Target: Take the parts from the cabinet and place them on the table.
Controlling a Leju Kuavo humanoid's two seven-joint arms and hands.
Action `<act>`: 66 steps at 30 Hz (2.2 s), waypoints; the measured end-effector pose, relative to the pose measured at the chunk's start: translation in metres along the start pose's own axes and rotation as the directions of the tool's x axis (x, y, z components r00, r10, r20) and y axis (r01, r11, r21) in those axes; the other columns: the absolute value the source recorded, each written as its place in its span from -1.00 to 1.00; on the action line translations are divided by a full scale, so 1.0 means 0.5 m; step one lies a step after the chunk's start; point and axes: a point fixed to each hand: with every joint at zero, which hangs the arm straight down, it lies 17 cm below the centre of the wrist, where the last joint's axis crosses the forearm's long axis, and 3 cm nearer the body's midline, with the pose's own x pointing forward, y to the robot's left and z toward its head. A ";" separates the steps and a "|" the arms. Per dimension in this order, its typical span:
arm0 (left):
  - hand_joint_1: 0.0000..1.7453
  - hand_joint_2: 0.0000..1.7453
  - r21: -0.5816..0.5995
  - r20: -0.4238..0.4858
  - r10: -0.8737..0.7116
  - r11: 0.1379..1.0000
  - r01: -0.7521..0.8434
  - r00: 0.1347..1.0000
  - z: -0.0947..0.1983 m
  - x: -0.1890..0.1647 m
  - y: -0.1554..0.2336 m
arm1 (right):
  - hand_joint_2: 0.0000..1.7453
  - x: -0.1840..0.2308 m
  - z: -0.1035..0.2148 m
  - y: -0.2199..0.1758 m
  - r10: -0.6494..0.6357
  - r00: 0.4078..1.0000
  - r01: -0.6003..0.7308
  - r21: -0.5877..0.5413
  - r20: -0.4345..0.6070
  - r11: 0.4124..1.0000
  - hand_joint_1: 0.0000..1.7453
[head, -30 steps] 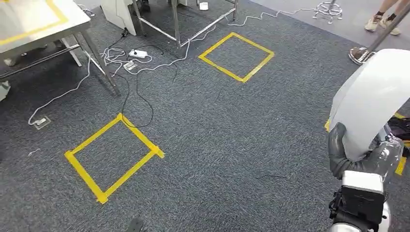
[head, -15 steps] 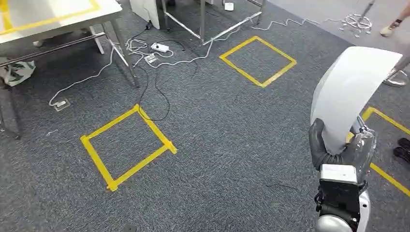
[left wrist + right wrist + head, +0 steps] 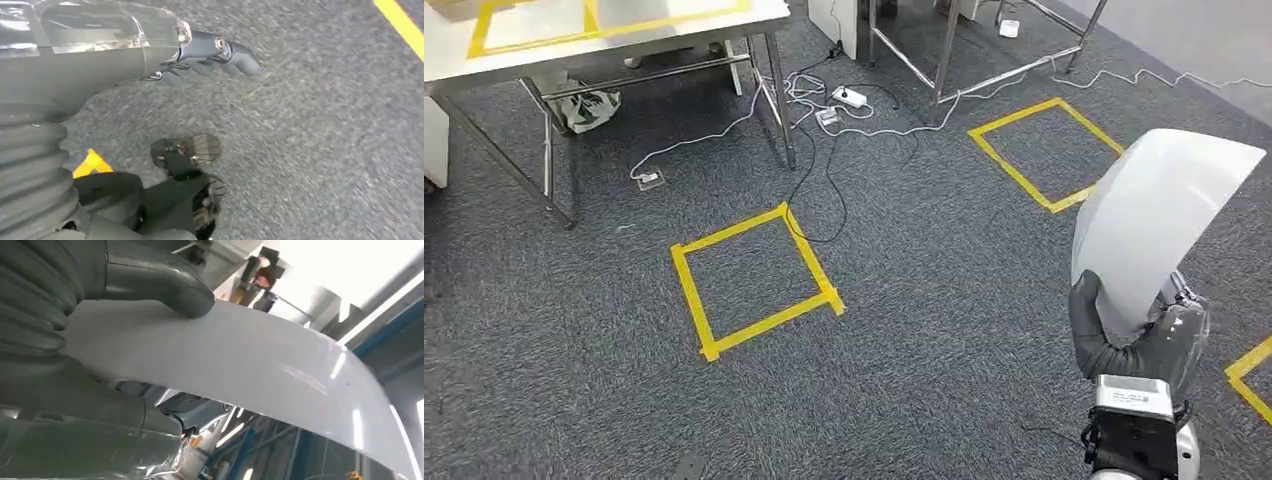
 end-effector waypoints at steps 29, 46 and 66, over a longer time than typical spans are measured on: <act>-1.00 1.00 0.028 -0.027 0.044 0.999 -0.043 0.999 0.012 -0.033 0.009 | 1.00 -0.016 -0.016 0.016 -0.060 0.998 0.059 -0.014 -0.023 0.998 1.00; -1.00 1.00 0.026 -0.049 0.044 0.999 -0.043 0.998 0.012 -0.039 0.007 | 1.00 -0.031 -0.008 0.034 -0.088 0.994 0.089 0.011 -0.061 0.996 1.00; -1.00 1.00 0.037 -0.057 0.035 0.999 -0.033 0.998 0.012 -0.043 0.013 | 1.00 -0.031 -0.005 0.038 -0.096 0.993 0.098 0.019 -0.068 0.995 1.00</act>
